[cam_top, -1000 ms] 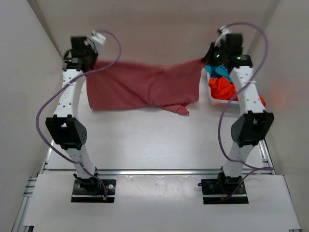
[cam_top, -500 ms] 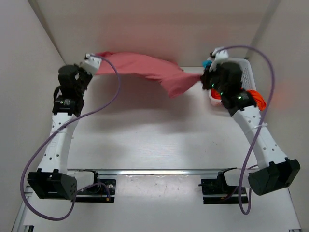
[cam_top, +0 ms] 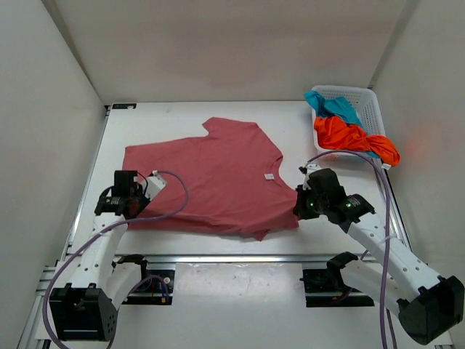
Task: Fold and stack the t-shirts
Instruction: Flatten out the tshirt
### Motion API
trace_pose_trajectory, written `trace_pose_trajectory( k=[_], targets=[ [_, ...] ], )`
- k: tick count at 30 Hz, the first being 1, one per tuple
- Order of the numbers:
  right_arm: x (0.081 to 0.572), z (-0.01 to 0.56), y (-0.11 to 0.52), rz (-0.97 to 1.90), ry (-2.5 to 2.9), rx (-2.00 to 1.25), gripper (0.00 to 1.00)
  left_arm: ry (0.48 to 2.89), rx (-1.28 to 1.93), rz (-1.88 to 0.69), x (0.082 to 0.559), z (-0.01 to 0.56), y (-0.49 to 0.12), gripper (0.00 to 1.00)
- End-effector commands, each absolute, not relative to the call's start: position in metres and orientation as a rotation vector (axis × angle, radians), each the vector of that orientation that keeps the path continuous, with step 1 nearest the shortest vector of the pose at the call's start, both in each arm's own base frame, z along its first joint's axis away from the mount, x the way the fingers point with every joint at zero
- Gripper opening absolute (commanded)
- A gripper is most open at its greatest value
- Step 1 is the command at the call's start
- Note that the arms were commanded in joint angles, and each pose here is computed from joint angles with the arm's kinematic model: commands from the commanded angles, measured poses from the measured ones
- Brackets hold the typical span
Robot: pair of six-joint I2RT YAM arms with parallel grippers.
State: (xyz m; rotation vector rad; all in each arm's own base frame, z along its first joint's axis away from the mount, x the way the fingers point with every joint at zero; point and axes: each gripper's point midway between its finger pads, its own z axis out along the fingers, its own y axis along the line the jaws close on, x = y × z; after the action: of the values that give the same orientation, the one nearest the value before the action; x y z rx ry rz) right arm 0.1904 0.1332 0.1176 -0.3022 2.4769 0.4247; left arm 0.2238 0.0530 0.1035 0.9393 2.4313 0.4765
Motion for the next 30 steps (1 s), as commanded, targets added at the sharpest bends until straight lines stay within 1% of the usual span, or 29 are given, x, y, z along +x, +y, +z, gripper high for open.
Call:
trace_pose_trajectory(
  k=[1, 3, 8, 13, 16, 18, 20, 21, 22, 23, 24, 25, 26, 27, 28, 29, 30],
  targets=[
    [0.178, 0.104, 0.146, 0.526, 2.538, -0.289, 0.00, 2.470, 0.995, 0.532, 0.200, 0.096, 0.062, 0.00],
    [0.182, 0.100, 0.147, 0.536, 2.530, -0.301, 0.00, 2.515, 0.970, 0.552, 0.188, 0.091, 0.073, 0.00],
    [0.208, 0.111, 0.157, 0.581, 2.443, -0.367, 0.00, 2.545, 0.938, 0.572, 0.181, 0.092, 0.082, 0.00],
    [0.242, 0.117, 0.166, 0.573, 2.392, -0.449, 0.00, 2.584, 0.896, 0.579, 0.177, 0.086, 0.089, 0.00],
    [0.255, 0.117, 0.168, 0.577, 2.390, -0.454, 0.00, 2.562, 0.863, 0.609, 0.183, 0.090, 0.094, 0.00],
    [0.271, 0.126, 0.167, 0.576, 2.334, -0.456, 0.00, 2.501, 0.816, 0.635, 0.201, 0.103, 0.093, 0.00],
    [0.300, 0.145, 0.161, 0.557, 2.245, -0.445, 0.00, 2.405, 0.796, 0.663, 0.235, 0.127, 0.087, 0.00],
    [0.327, 0.170, 0.162, 0.523, 2.167, -0.462, 0.00, 2.387, 0.765, 0.661, 0.256, 0.130, 0.085, 0.00],
    [0.365, 0.207, 0.161, 0.491, 2.083, -0.461, 0.00, 2.332, 0.745, 0.685, 0.290, 0.151, 0.083, 0.00],
    [0.388, 0.226, 0.153, 0.421, 2.046, -0.464, 0.00, 2.291, 0.685, 0.700, 0.328, 0.178, 0.082, 0.00],
    [0.430, 0.270, 0.147, 0.327, 1.972, -0.461, 0.00, 2.267, 0.619, 0.677, 0.352, 0.196, 0.079, 0.00],
    [0.470, 0.326, 0.142, 0.277, 1.867, -0.420, 0.00, 2.201, 0.546, 0.684, 0.397, 0.243, 0.082, 0.00],
    [0.485, 0.351, 0.125, 0.214, 1.834, -0.370, 0.00, 2.020, 0.413, 0.655, 0.429, 0.333, 0.078, 0.00],
    [0.502, 0.403, 0.121, 0.227, 1.723, -0.304, 0.00, 2.079, 0.388, 0.609, 0.455, 0.325, 0.079, 0.00],
    [0.509, 0.439, 0.107, 0.233, 1.644, -0.244, 0.00, 1.971, 0.365, 0.580, 0.483, 0.380, 0.071, 0.00],
    [0.512, 0.459, 0.102, 0.209, 1.585, -0.229, 0.00, 1.847, 0.317, 0.587, 0.497, 0.435, 0.067, 0.00],
    [0.509, 0.491, 0.104, 0.145, 1.501, -0.249, 0.00, 1.773, 0.304, 0.613, 0.494, 0.468, 0.070, 0.00]
  ],
)
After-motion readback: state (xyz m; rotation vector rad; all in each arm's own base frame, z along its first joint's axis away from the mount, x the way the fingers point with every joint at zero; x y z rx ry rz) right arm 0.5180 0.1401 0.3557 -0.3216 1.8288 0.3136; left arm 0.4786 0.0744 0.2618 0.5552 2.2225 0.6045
